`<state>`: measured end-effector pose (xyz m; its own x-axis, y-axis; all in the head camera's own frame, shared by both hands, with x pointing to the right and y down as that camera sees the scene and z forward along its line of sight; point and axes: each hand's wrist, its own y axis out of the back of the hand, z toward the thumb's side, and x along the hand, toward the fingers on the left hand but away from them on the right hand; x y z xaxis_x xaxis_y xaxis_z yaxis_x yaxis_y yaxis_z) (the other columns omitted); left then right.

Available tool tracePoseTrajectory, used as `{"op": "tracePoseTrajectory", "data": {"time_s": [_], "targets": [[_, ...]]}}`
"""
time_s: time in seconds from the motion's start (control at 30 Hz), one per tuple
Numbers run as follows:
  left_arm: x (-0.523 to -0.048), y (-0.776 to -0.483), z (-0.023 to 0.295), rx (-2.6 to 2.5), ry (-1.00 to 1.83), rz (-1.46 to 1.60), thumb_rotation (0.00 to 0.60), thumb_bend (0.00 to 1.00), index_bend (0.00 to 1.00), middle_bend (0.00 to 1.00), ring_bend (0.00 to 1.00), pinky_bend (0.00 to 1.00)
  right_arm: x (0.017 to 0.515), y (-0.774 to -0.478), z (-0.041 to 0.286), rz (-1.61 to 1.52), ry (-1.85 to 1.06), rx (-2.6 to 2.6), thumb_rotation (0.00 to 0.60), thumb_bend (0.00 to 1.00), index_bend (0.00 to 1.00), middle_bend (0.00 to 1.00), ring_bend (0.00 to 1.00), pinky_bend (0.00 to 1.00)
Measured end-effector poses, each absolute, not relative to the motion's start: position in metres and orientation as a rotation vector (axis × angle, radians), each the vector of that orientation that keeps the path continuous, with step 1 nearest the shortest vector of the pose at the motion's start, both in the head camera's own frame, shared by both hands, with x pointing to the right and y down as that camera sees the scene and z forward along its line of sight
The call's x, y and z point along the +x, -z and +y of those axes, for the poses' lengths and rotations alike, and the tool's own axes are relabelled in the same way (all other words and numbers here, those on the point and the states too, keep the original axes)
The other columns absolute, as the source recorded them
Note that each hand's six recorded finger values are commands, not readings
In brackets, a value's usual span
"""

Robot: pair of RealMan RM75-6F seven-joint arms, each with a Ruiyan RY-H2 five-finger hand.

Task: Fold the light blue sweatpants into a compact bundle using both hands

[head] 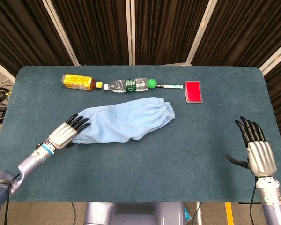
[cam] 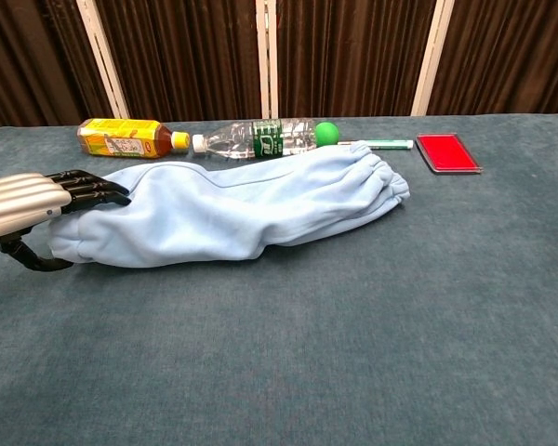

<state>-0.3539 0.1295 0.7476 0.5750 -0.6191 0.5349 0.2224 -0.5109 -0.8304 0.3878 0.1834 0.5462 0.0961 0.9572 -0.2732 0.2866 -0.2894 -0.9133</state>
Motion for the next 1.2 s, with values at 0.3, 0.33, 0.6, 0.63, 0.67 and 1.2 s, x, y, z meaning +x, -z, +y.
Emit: {"op": "tracePoseTrajectory", "data": {"time_s": [0.3,0.33,0.6,0.63,0.67,1.2], "targets": [[-0.350,-0.751,0.128,-1.831,1.091,0.333,0.600,0.55,0.08,0.00,0.00,0.00,0.388,-0.545,0.183,-1.242,-1.212,-1.678,0.600,0.00,0.00,0.00,0.00,0.00],[-0.349,-0.751,0.127,-1.831,1.091,0.334,0.600,0.59,0.09,0.00,0.00,0.00,0.388,-0.544,0.183,-1.242,-1.211,-1.678,0.600,0.00,0.00,0.00,0.00,0.00],[-0.342,-0.752,0.128,-1.834,1.082,0.334,0.600,0.65,0.34,0.09,0.10,0.16,0.387,-0.542,0.183,-1.248,-1.201,-1.677,0.600,0.00,0.00,0.00,0.00,0.00],[-0.341,-0.752,0.128,-1.832,1.079,0.337,0.600,0.65,0.38,0.12,0.13,0.20,0.387,-0.542,0.183,-1.249,-1.200,-1.678,0.600,0.00,0.00,0.00,0.00,0.00],[-0.341,-0.752,0.128,-1.830,1.078,0.338,0.600,0.65,0.40,0.15,0.16,0.23,0.387,-0.542,0.183,-1.249,-1.198,-1.678,0.600,0.00,0.00,0.00,0.00,0.00],[-0.350,-0.741,0.123,-1.779,1.050,0.294,0.600,0.65,0.60,0.31,0.30,0.36,0.385,-0.541,0.184,-1.244,-1.189,-1.680,0.600,0.00,0.00,0.00,0.00,0.00]]}}
